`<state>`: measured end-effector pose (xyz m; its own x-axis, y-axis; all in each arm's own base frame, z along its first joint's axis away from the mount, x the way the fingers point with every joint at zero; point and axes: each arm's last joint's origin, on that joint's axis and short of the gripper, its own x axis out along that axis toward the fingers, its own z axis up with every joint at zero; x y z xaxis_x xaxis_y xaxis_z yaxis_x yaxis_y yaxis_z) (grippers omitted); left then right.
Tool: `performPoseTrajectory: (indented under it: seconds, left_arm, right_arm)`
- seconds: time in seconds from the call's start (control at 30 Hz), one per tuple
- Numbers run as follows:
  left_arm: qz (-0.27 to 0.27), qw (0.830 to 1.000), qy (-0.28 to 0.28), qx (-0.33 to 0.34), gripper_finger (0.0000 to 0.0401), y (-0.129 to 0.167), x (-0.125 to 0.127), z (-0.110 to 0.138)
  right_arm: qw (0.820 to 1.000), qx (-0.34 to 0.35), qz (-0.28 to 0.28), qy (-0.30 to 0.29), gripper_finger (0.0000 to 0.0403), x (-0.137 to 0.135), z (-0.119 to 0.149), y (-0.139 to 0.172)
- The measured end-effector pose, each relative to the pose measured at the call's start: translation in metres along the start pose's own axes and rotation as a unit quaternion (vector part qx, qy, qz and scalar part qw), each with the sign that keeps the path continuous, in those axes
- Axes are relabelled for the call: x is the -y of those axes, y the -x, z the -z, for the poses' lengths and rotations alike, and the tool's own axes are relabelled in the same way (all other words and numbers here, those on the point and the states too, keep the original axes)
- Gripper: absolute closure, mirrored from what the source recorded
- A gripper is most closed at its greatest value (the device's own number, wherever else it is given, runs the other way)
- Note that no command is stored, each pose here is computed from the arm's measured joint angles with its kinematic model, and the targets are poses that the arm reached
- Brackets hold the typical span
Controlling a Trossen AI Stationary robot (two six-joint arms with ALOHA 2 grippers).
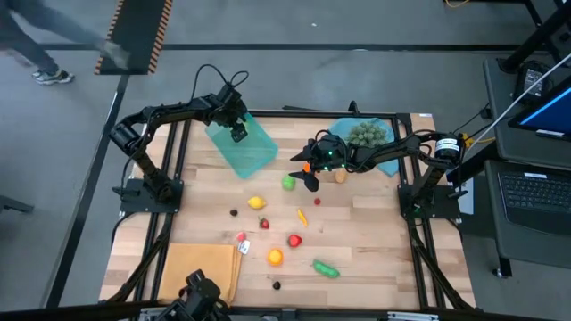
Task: Pick and placing Produce into tupperware
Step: Put the brown potato into the blue bin
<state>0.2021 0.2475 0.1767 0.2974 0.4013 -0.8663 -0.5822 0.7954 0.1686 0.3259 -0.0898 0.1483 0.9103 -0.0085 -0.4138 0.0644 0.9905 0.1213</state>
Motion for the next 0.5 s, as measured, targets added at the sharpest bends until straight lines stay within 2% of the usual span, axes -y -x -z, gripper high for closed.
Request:
performPoseTrajectory:
  seconds: [0.13,0.27,0.4,0.5]
  left_arm:
    - [0.001,1.0,0.008,-0.002,0.0142,0.002,0.0,0.0]
    - [0.0,1.0,0.007,0.027,0.0141,0.019,0.005,-0.006]
    - [0.043,0.994,0.002,0.1,0.0141,0.049,0.017,-0.016]
    - [0.086,0.982,-0.023,0.169,0.0144,0.074,0.032,-0.022]
  right_arm:
    - [1.0,0.008,0.0,0.021,0.0108,-0.001,-0.004,0.002]
    - [0.998,0.02,0.001,0.064,0.0108,-0.008,-0.018,0.014]
    - [0.994,-0.005,0.052,0.094,0.0108,-0.019,-0.026,0.028]
    - [0.992,-0.028,0.071,0.102,0.0113,-0.026,-0.029,0.038]
